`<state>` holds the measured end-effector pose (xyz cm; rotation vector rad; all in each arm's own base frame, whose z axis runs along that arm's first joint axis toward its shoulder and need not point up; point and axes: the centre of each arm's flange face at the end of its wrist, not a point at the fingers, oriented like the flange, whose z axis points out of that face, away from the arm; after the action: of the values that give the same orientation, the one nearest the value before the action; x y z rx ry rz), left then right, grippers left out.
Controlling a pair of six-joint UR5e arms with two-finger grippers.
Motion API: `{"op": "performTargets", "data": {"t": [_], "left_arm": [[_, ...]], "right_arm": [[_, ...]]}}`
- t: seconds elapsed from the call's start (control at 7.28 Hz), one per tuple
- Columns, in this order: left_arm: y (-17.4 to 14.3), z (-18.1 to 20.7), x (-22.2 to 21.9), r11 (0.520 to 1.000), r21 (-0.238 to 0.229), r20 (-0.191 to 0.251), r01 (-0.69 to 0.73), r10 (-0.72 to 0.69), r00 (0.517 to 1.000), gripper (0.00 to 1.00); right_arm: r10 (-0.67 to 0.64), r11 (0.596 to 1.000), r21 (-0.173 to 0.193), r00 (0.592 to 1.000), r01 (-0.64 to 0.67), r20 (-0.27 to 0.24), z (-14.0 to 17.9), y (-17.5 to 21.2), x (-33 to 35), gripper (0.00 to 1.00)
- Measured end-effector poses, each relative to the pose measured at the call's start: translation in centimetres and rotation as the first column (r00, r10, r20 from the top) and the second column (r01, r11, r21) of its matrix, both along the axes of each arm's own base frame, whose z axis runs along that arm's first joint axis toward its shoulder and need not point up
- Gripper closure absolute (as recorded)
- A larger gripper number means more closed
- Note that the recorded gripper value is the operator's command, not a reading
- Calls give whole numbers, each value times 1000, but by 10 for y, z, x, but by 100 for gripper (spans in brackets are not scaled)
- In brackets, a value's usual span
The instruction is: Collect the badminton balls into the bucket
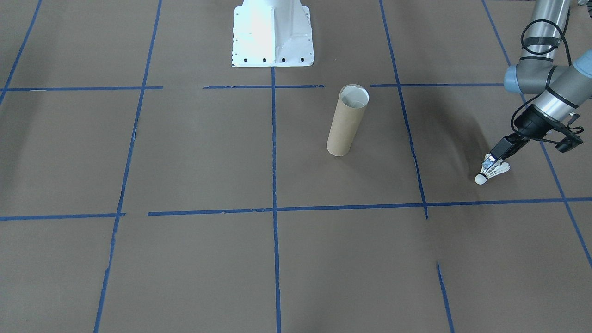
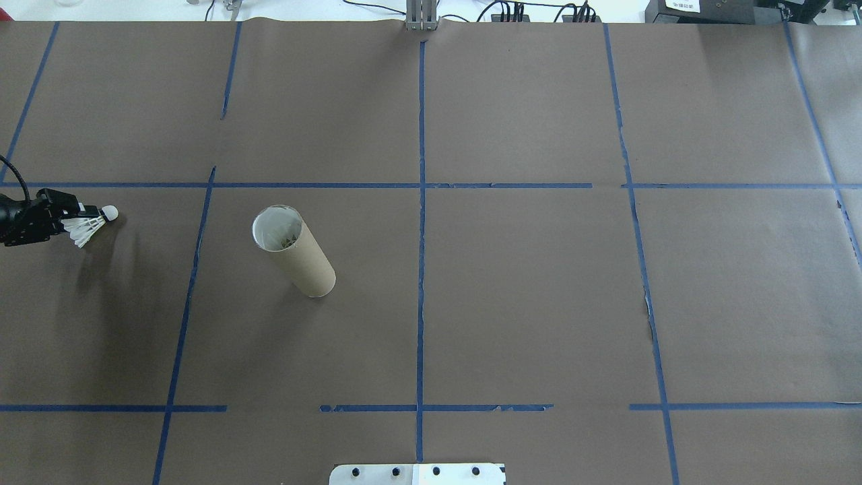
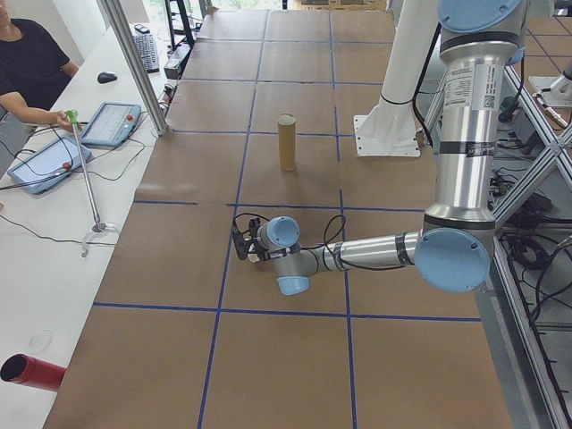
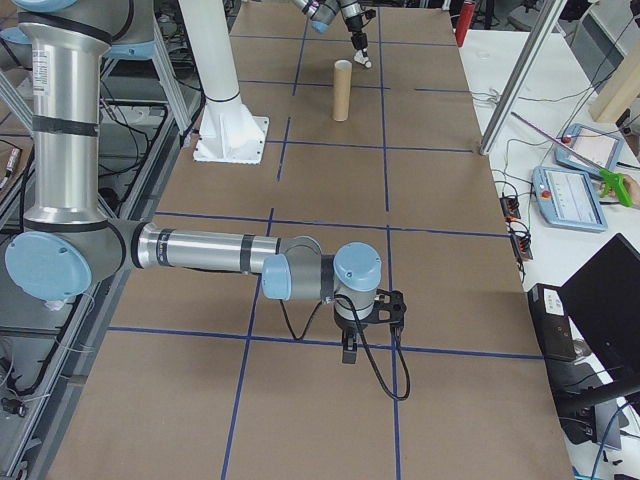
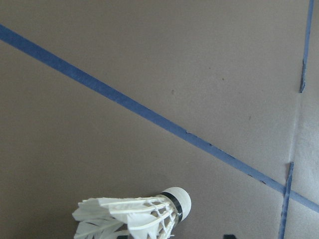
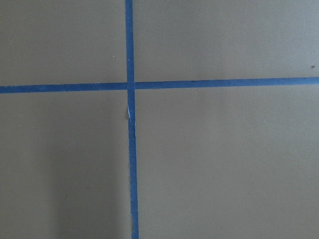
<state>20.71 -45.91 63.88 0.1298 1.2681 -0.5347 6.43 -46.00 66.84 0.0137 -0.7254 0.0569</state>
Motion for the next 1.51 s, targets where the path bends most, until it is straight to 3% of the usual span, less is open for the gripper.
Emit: {"op": "performTargets", "data": {"t": [0.14, 0.55, 0.96, 1.24, 1.51], "left_arm": [[0, 0, 0, 1000, 0, 0, 0, 0, 1000, 100], [1, -3, 1, 1000, 3, -5, -7, 7, 1000, 100], [9, -31, 1, 996, 32, -60, -89, 91, 994, 100], [8, -60, -7, 987, 46, -106, -152, 156, 982, 100], [-11, -123, -35, 980, 29, -148, -196, 198, 969, 100]], "right_arm": [[0, 1000, 0, 1000, 0, 0, 0, 0, 0, 0], [0, 1000, 0, 1000, 0, 0, 0, 0, 0, 0], [0, 1000, 1, 1000, 0, 0, 0, 0, 0, 0], [0, 1000, 1, 1000, 0, 0, 0, 0, 0, 0], [0, 1000, 1, 1000, 0, 0, 0, 0, 0, 0]]}}
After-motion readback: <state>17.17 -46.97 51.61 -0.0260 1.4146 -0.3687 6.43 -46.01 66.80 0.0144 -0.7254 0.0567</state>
